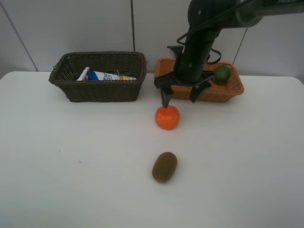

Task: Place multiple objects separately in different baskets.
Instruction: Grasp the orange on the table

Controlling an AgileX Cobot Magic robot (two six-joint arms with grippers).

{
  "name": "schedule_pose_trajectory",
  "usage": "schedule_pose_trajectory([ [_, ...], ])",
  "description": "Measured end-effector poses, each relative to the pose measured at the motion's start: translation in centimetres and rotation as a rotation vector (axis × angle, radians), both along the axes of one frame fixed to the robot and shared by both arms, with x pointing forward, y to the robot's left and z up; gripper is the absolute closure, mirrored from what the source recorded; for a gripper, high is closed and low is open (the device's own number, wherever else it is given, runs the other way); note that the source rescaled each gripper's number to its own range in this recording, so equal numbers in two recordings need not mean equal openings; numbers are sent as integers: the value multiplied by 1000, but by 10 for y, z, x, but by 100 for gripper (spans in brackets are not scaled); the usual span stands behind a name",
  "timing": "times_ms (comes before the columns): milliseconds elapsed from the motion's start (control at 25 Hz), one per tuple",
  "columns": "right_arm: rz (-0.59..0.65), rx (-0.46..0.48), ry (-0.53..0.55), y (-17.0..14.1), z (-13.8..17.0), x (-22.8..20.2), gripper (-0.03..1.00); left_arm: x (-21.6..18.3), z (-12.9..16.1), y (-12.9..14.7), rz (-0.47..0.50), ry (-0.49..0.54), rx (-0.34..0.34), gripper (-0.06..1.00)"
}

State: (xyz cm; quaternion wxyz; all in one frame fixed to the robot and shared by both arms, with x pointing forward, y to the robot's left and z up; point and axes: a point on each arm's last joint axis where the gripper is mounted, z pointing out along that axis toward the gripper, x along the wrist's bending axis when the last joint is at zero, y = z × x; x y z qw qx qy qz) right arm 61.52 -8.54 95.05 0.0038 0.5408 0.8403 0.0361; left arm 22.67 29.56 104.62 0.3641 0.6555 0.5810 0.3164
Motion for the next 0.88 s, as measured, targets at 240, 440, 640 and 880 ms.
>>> schedule_pose_trajectory([
  [240,-7,14,1,5,-24,6,1,0,0,0,0,0,0,-4],
  [440,-19,26,24,7,-37,7,1,0,0,0,0,0,0,-4],
  [640,-39,70,21,13,-48,9,1,0,0,0,0,0,0,-4],
  [880,-50,70,34,15,-71,12,1,0,0,0,0,0,0,-4],
])
